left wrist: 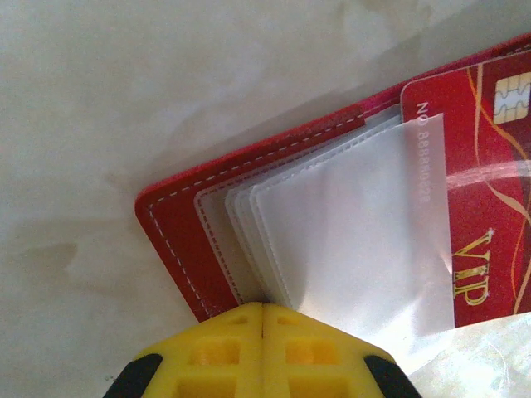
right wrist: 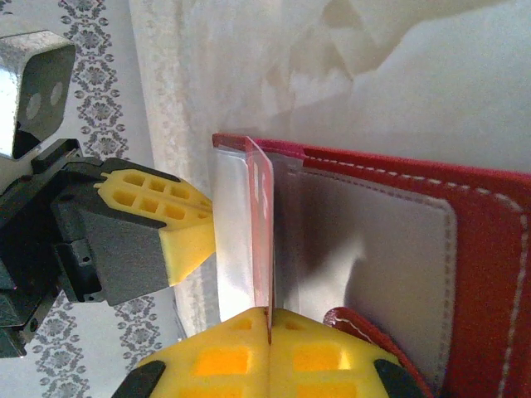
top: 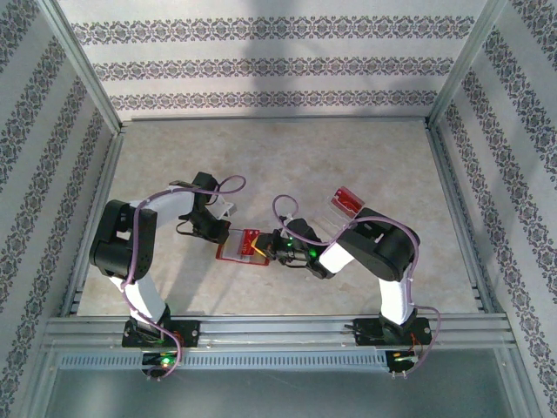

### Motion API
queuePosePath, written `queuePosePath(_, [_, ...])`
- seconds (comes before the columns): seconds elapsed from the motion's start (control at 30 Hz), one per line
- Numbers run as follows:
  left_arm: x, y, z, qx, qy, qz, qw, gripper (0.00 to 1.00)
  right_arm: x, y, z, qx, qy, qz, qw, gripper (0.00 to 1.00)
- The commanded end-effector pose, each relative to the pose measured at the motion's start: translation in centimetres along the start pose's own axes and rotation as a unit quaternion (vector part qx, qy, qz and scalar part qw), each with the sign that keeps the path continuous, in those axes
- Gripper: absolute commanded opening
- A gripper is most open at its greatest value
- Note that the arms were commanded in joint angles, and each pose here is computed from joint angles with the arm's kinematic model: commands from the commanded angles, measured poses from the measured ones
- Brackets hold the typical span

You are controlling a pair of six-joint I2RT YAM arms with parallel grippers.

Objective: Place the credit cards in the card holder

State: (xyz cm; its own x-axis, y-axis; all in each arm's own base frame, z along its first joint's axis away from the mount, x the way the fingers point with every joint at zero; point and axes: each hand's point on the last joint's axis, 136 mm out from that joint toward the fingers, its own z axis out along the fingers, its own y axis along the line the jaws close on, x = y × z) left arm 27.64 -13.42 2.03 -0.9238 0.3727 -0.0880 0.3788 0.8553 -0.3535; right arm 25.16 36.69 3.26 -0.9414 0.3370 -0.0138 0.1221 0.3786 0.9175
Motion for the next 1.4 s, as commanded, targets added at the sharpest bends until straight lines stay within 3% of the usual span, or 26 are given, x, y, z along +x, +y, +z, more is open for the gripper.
queuePosePath(0.0, [0.5, 0.0, 0.2, -0.01, 0.01, -0.002, 1.0, 0.0, 1.6, -1.7, -0.2, 0.029, 0.025, 0.014, 0.999, 0.0])
queuePosePath(0.23, [0.4, 0.1, 0.2, -0.013, 0.011, -0.004, 1.0, 0.0, 2.2, -2.4, -1.9, 0.049, 0.023, 0.012, 0.998, 0.0])
queuePosePath(1.1, [0.3, 0.1, 0.5, -0.011, 0.012, -0.005, 1.0, 0.0, 2.5, -1.7, 1.0, 0.028, 0.052, 0.01, 0.998, 0.0])
queuePosePath(1.37, [-1.0, 0.0, -2.3, -0.037, -0.012, 0.005, 0.999, 0.01, 2.5, -1.9, 0.7, 0.041, 0.049, 0.009, 0.998, 0.0])
